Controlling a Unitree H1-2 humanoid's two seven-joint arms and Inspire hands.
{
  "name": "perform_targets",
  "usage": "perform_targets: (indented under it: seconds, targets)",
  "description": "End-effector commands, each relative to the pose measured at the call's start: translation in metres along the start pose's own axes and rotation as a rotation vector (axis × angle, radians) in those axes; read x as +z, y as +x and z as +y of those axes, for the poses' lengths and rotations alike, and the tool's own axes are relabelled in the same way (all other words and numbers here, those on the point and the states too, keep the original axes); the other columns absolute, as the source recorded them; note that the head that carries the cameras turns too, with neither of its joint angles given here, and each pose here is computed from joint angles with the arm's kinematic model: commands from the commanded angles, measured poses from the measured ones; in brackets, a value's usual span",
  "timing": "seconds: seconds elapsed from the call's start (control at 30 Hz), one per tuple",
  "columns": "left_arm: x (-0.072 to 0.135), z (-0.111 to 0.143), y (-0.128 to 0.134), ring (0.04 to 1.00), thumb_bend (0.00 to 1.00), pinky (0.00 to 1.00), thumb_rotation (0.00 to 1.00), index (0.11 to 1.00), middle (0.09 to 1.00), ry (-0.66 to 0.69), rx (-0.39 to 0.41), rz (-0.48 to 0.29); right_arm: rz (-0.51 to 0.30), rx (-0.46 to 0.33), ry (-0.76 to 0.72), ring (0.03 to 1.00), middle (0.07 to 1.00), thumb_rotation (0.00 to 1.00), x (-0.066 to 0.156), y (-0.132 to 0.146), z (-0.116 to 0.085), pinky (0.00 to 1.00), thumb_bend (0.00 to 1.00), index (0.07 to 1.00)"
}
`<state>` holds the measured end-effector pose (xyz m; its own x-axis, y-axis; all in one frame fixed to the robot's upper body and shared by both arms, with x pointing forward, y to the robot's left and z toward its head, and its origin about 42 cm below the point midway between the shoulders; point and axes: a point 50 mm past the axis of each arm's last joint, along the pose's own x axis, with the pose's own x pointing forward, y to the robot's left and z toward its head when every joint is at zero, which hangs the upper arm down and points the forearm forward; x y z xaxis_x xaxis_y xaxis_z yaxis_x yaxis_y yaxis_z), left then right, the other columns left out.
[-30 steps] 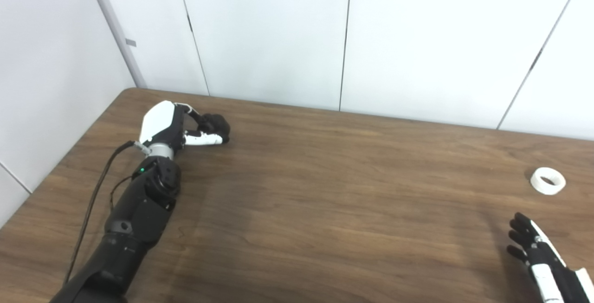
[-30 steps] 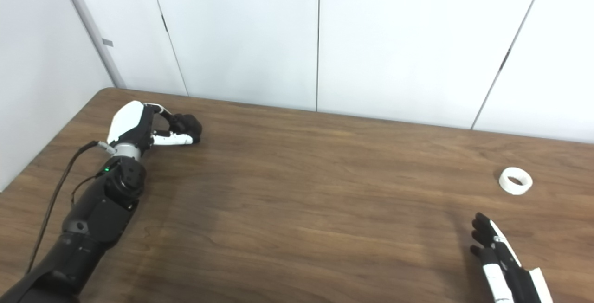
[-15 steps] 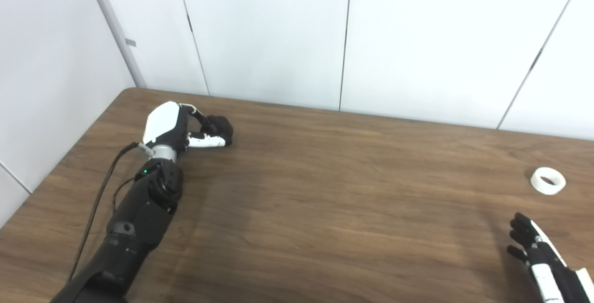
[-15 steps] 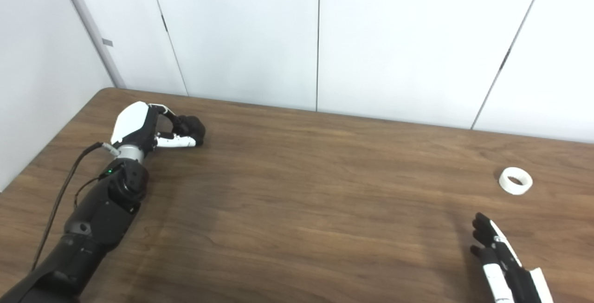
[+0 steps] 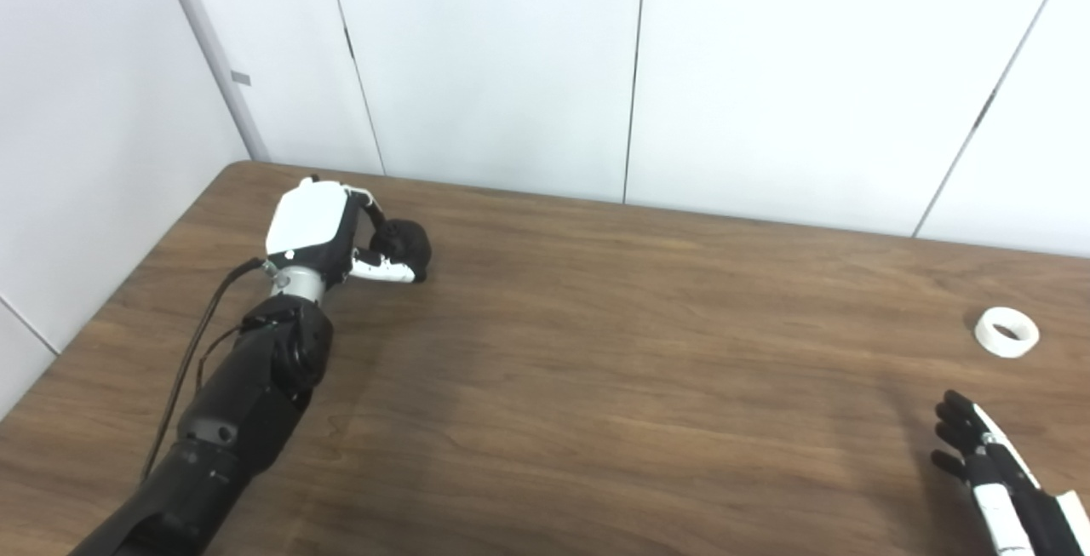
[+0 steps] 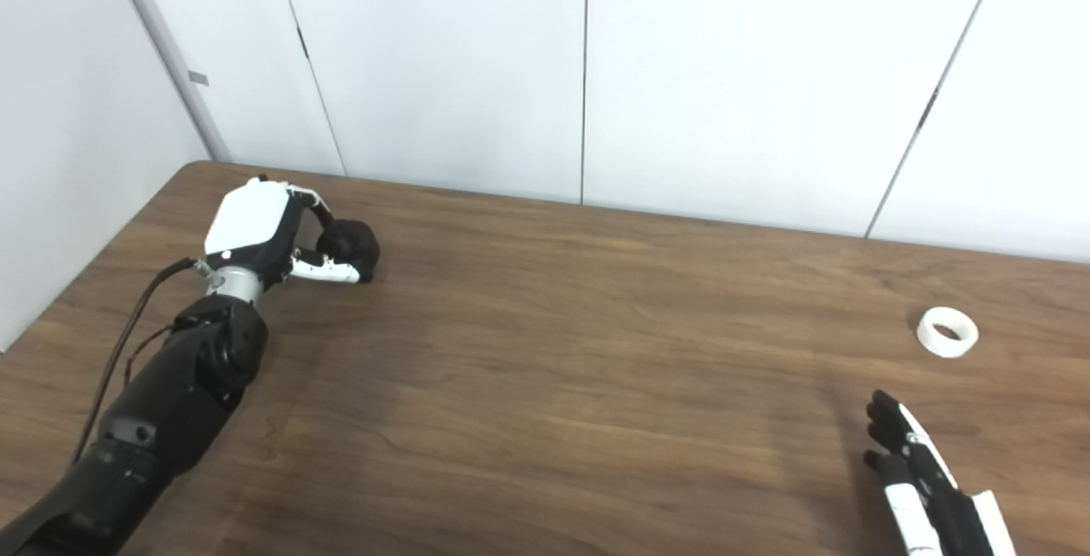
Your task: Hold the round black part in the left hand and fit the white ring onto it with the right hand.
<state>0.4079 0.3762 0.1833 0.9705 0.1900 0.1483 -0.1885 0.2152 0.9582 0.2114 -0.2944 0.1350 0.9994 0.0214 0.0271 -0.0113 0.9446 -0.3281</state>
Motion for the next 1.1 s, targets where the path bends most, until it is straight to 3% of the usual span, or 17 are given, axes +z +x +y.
perform_targets:
  seconds: [0.0,0.4,0.63,1.07]
  targets:
    - [0.004,0.027,0.009,0.888,0.52,1.0,0.05,0.483,0.768,0.035,0.076,-0.033,0.001,-0.016,-0.019,0.914,0.92,0.97,0.004,0.0,-0.003,0.85,0.51,0.914]
    - [0.049,0.034,-0.022,0.888,0.52,1.0,0.05,0.484,0.755,-0.067,0.05,-0.124,0.004,-0.018,-0.026,0.911,0.918,0.97,0.006,0.002,-0.003,0.83,0.53,0.908]
    - [0.081,0.033,-0.05,0.871,0.52,1.0,0.05,0.485,0.752,-0.073,0.028,-0.227,0.009,-0.017,-0.017,0.912,0.922,0.96,0.006,0.001,0.001,0.84,0.51,0.912]
    - [0.124,0.014,-0.093,0.894,0.52,1.0,0.05,0.485,0.775,-0.046,-0.056,-0.364,-0.006,-0.026,-0.049,0.888,0.904,0.96,0.011,0.002,0.012,0.79,0.51,0.895]
